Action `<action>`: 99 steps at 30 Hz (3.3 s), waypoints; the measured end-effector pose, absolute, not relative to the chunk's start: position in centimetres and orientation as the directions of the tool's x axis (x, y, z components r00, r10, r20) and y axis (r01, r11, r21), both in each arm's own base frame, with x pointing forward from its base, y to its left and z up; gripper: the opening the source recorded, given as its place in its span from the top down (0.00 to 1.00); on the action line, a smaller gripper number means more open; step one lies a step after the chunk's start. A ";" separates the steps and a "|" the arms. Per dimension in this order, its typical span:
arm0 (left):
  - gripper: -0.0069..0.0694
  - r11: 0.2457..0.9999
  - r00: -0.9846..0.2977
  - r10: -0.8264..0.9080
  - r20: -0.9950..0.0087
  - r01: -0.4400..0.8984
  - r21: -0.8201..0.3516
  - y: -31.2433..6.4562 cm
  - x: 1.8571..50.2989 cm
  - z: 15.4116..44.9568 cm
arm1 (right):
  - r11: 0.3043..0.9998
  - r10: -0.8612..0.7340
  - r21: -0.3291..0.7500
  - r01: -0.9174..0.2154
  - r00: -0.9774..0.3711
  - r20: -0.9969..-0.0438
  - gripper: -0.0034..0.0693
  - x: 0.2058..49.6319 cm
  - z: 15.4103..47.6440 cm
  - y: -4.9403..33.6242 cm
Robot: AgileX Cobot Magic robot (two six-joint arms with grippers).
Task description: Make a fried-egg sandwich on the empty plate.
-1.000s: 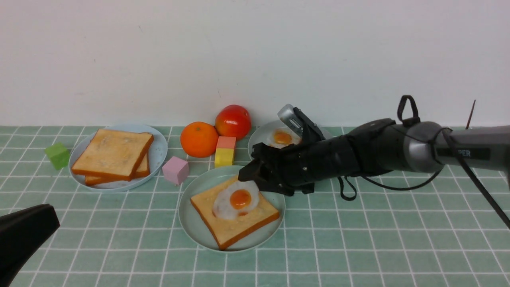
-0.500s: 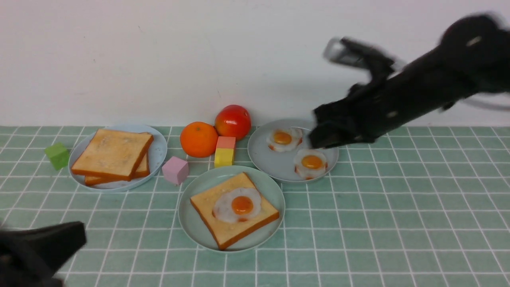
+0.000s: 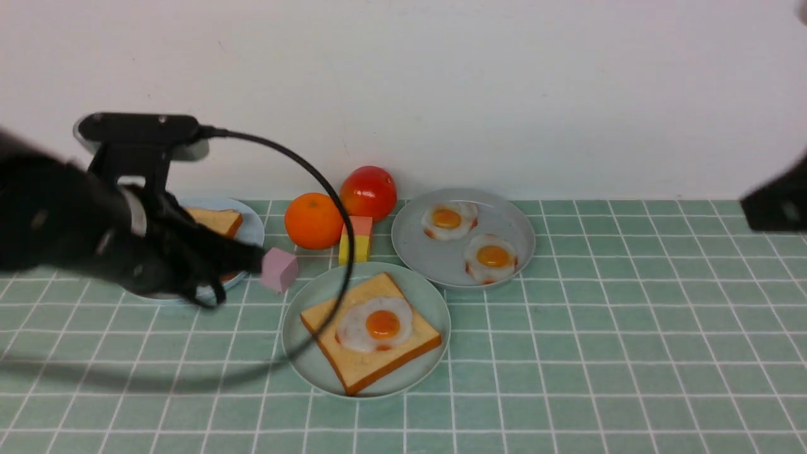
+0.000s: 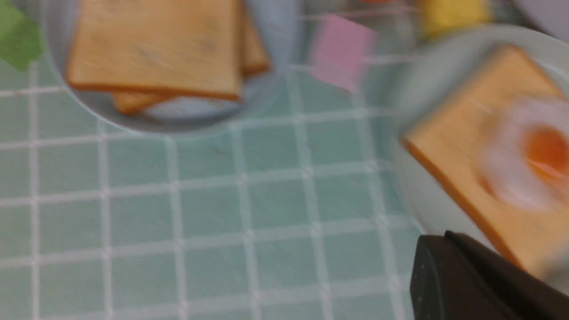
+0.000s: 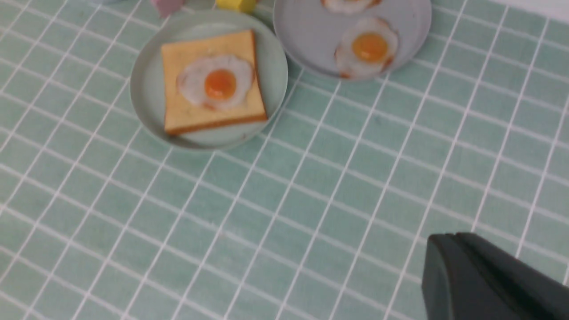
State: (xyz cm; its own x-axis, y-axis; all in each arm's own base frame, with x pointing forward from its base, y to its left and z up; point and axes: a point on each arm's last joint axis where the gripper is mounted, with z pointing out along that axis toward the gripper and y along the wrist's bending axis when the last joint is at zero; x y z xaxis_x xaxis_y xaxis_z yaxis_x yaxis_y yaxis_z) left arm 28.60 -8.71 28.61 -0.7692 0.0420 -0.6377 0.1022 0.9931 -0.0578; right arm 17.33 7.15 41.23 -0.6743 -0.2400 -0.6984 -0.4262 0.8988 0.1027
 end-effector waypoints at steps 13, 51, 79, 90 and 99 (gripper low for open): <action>0.62 0.996 -0.823 0.088 -0.561 0.061 0.066 -5.5 43.1 20.0 | 0.900 -0.229 0.098 -0.426 -0.652 -0.723 0.95 13.4 40.2 5.9; 0.82 0.705 -0.493 0.689 -0.532 0.627 0.331 -16.5 31.7 27.3 | 0.882 -0.214 0.163 -0.443 -0.683 -0.698 0.92 12.8 40.2 6.3; 0.80 0.508 -0.311 0.807 -0.502 0.799 0.322 -22.4 31.1 18.1 | 0.845 -0.211 0.253 -0.470 -0.730 -0.650 0.89 12.1 40.0 6.9; 0.53 0.584 -0.374 0.736 -0.564 0.772 0.251 -22.4 30.6 19.6 | 0.843 -0.206 0.248 -0.477 -0.712 -0.671 0.88 11.3 40.4 6.7; 0.58 0.626 -0.385 0.628 -0.677 0.766 0.145 -22.8 25.1 27.8 | 0.847 -0.202 0.219 -0.485 -0.673 -0.711 0.87 9.8 41.0 6.0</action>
